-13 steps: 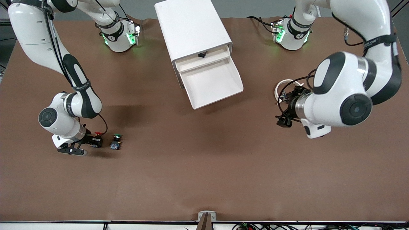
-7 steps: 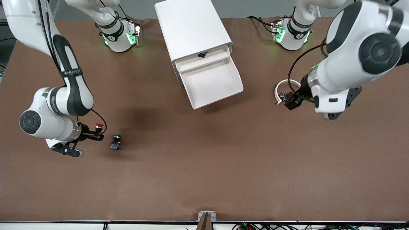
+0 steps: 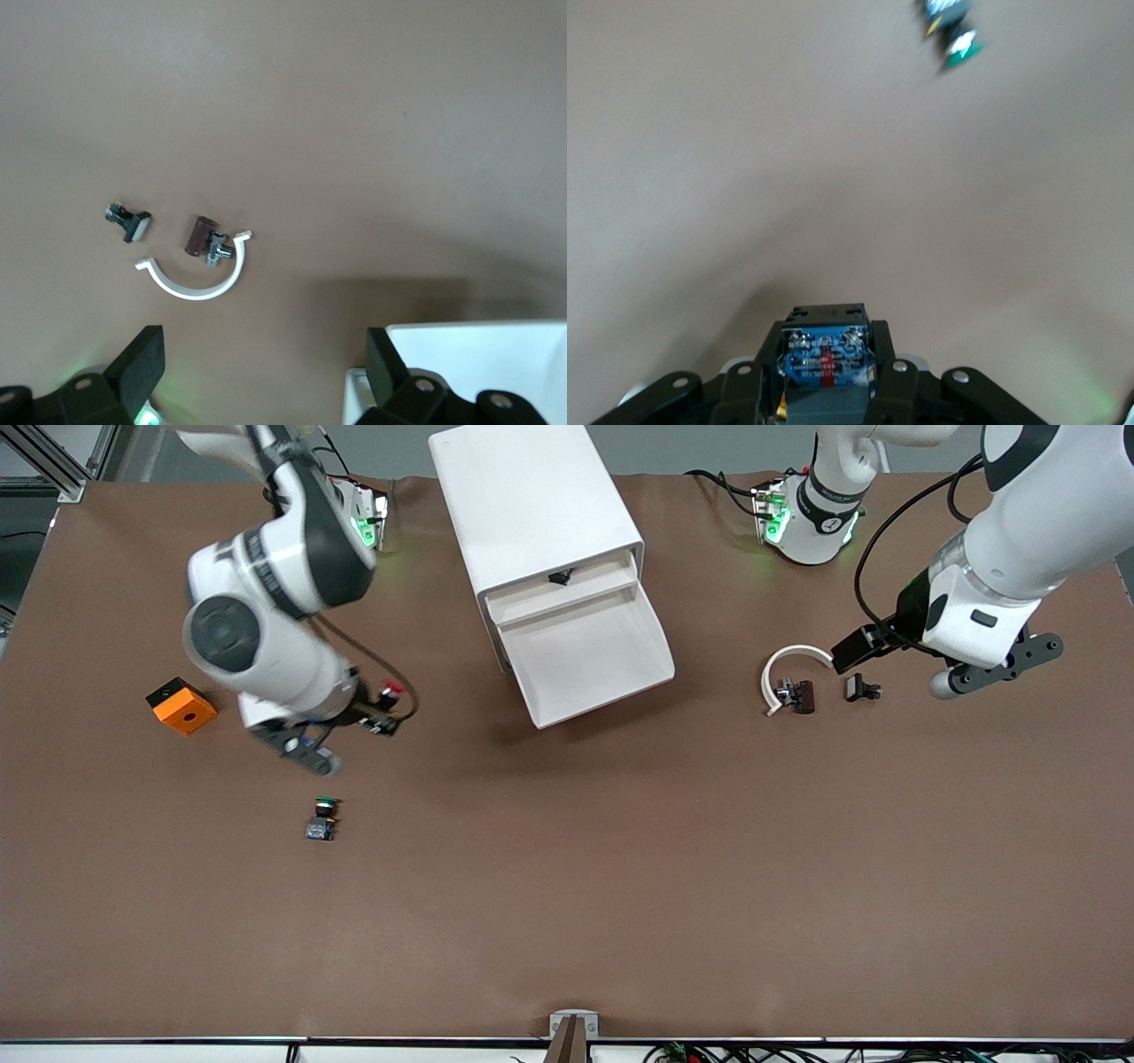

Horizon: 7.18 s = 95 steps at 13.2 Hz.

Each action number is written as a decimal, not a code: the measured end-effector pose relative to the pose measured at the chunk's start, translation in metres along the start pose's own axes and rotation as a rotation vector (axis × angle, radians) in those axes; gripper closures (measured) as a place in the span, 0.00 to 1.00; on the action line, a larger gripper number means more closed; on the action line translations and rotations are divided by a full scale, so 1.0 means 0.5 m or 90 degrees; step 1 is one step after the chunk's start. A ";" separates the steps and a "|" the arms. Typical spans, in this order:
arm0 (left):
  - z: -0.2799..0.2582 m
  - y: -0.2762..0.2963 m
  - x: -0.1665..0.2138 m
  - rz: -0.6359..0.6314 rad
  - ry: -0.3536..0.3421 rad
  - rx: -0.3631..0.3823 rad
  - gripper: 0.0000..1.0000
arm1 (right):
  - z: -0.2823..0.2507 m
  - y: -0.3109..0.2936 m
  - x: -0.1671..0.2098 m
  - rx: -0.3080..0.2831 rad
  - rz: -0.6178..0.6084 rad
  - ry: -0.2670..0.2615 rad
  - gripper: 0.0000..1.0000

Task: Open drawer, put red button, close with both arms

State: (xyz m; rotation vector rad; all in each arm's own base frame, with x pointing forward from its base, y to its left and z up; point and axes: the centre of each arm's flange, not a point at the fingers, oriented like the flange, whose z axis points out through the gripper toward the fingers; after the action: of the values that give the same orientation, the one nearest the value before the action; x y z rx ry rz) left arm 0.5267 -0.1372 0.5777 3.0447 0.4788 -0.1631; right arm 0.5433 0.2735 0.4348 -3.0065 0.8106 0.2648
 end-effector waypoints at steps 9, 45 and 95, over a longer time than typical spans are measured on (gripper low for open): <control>-0.007 -0.057 -0.056 0.097 0.012 0.005 0.00 | 0.073 -0.220 -0.361 0.072 0.050 0.034 0.59; 0.458 0.306 -0.054 0.127 0.029 0.022 0.00 | -0.096 0.019 0.298 -0.040 -0.254 0.084 0.00; 0.563 0.592 -0.469 0.117 0.015 0.118 0.00 | -0.423 0.619 0.233 0.005 -0.291 0.129 0.00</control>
State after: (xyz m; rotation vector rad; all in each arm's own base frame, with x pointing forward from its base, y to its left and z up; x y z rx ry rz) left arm 0.3694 -0.5095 0.3360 3.2528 0.1928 -0.1707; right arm 0.5212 -0.0647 0.6325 -3.1289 0.1103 -0.0551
